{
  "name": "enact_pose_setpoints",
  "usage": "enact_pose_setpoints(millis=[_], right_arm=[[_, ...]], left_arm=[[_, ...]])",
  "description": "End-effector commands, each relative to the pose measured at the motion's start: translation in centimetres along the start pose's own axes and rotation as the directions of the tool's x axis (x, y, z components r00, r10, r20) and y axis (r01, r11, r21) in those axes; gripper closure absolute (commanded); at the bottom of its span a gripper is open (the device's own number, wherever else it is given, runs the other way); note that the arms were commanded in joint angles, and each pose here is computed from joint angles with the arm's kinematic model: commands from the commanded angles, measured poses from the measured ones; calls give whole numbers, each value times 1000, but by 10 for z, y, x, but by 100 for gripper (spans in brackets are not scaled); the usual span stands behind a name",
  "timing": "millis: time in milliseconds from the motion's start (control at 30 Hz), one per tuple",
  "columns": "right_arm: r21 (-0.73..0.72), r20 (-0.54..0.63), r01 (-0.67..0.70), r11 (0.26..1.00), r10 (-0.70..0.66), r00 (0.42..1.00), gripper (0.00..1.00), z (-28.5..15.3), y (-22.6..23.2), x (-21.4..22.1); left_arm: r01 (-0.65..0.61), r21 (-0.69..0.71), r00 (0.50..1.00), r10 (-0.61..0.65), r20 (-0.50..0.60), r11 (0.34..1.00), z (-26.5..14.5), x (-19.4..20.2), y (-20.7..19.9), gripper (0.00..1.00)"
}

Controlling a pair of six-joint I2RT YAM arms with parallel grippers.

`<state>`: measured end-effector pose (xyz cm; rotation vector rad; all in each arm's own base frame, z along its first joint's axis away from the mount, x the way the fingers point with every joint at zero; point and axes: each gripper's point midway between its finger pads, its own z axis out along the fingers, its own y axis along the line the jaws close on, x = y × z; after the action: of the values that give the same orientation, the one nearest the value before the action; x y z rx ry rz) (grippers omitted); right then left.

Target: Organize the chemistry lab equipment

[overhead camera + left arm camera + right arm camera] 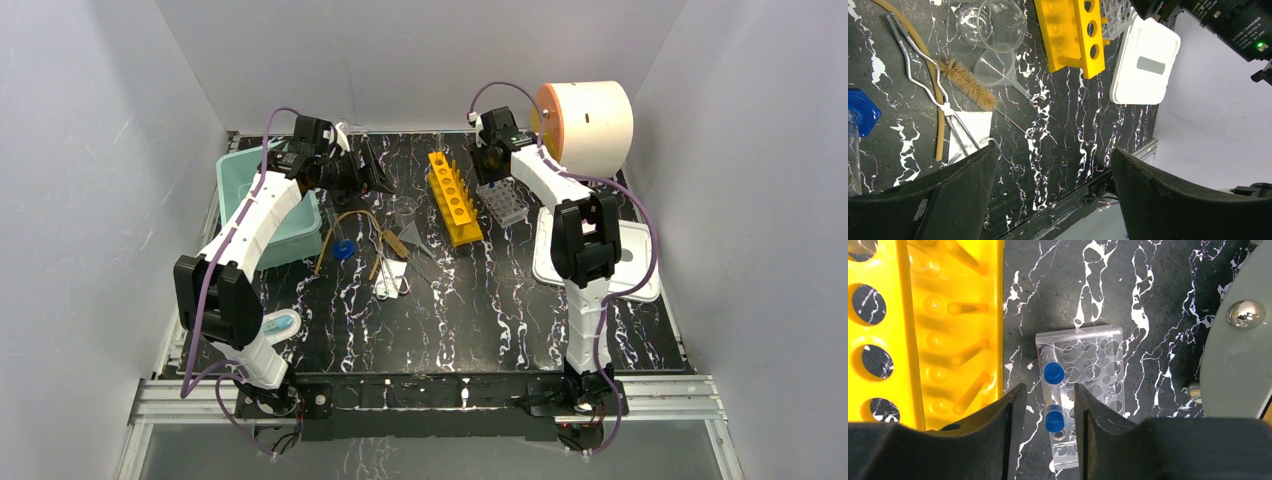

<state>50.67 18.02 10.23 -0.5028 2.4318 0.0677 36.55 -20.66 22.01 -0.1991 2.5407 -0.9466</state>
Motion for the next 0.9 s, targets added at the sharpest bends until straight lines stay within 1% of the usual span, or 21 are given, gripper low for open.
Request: enact_pose_setpoints(millis=[0, 67, 167, 200, 267, 400, 433, 633, 867], right_arm=[[14, 72, -16, 1000, 14, 997, 48, -29, -5, -14], [9, 57, -22, 1000, 21, 998, 47, -32, -3, -3], [-3, 27, -24, 1000, 25, 999, 48, -32, 0, 14], [-3, 19, -25, 1000, 25, 1000, 50, -31, 0, 18], [-4, 7, -22, 1000, 22, 1000, 59, -30, 1, 23], [2, 15, -8, 1000, 8, 1000, 72, -24, -1, 19], [9, 24, -4, 1000, 4, 1000, 74, -23, -2, 16], [46, 51, 18, 999, -21, 998, 77, -15, -10, -3], [43, 67, 19, 999, -22, 998, 77, -8, -10, -11]], left_arm=[[-36, 39, 999, 35, 29, 999, -18, 0, -15, 18], [-36, 39, 999, 35, 29, 999, -18, 1, -14, 18], [-35, 39, 999, 34, 26, 999, -18, 2, -14, 18], [-34, 37, 999, 33, 24, 999, -18, 3, -13, 18], [-33, 40, 999, 32, 21, 999, -17, 3, -13, 18], [-32, 46, 999, 31, 21, 998, -18, 4, -14, 18], [-32, 47, 999, 31, 22, 998, -18, 3, -15, 17], [-31, 49, 999, 29, 26, 998, -20, 3, -16, 17], [-28, 53, 999, 27, 28, 998, -20, 2, -18, 17]])
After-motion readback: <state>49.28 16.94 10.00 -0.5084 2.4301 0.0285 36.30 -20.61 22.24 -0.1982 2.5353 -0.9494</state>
